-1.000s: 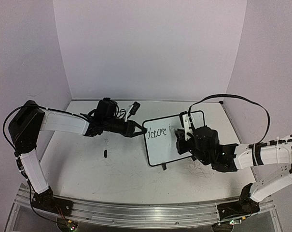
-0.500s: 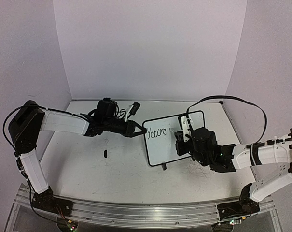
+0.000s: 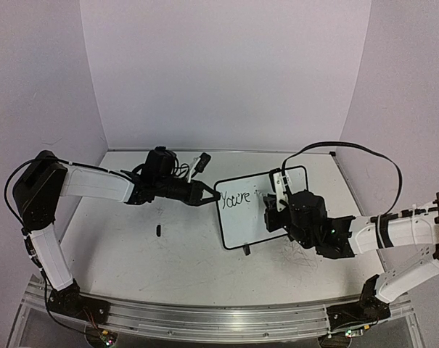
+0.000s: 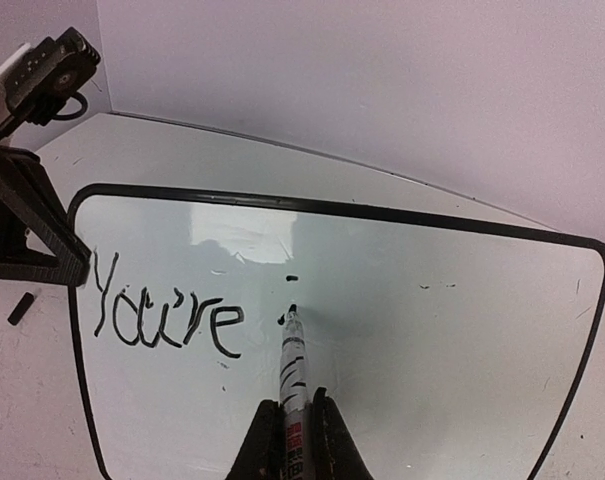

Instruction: Write a sentence on the whiteboard

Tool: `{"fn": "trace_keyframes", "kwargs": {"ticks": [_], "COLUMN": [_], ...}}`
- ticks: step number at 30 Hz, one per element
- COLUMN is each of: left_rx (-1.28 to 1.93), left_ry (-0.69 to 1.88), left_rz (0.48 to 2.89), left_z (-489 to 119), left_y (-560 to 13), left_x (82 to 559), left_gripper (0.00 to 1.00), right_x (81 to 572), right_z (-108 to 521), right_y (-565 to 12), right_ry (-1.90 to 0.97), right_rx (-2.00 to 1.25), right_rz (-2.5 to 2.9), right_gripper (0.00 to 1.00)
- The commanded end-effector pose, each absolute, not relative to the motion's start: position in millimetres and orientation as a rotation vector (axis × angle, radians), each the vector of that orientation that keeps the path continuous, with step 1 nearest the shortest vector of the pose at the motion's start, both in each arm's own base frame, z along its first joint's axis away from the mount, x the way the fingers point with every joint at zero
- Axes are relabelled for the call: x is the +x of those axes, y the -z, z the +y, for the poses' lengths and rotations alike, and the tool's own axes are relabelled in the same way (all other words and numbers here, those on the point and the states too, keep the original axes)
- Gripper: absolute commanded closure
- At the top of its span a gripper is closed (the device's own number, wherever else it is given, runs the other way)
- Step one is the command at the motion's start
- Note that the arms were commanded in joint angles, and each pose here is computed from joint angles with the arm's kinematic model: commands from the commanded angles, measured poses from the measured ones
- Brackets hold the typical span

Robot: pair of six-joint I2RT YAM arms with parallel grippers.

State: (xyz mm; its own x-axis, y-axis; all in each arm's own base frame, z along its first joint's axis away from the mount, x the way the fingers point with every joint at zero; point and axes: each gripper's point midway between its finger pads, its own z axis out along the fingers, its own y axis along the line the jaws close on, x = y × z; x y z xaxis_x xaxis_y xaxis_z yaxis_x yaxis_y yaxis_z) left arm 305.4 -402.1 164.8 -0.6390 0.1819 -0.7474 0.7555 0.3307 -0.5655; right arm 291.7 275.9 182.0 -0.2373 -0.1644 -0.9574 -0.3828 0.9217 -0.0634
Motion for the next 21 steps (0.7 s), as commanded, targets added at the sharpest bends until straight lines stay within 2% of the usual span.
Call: {"fn": "trace_keyframes", "kwargs": {"ticks": [1, 21], "left_rx": [0.792, 0.795], "left_ry": [1.221, 1.225], "left_rz": [2.033, 2.029], "left_z": [-390.9, -391.2], "left_y": [-169.6, -171.2], "left_x": [314.0, 313.4], "left_gripper": [1.0, 1.0], "right_x": [298.3, 301.1], "right_z": [281.2, 282.0], "right_y": [-205.4, -189.9], "right_ry": [-0.232, -0.193], "right_rx": [-0.359, -0.366], "right_rz": [1.763, 1.816], "right_gripper": [1.0, 1.0]}}
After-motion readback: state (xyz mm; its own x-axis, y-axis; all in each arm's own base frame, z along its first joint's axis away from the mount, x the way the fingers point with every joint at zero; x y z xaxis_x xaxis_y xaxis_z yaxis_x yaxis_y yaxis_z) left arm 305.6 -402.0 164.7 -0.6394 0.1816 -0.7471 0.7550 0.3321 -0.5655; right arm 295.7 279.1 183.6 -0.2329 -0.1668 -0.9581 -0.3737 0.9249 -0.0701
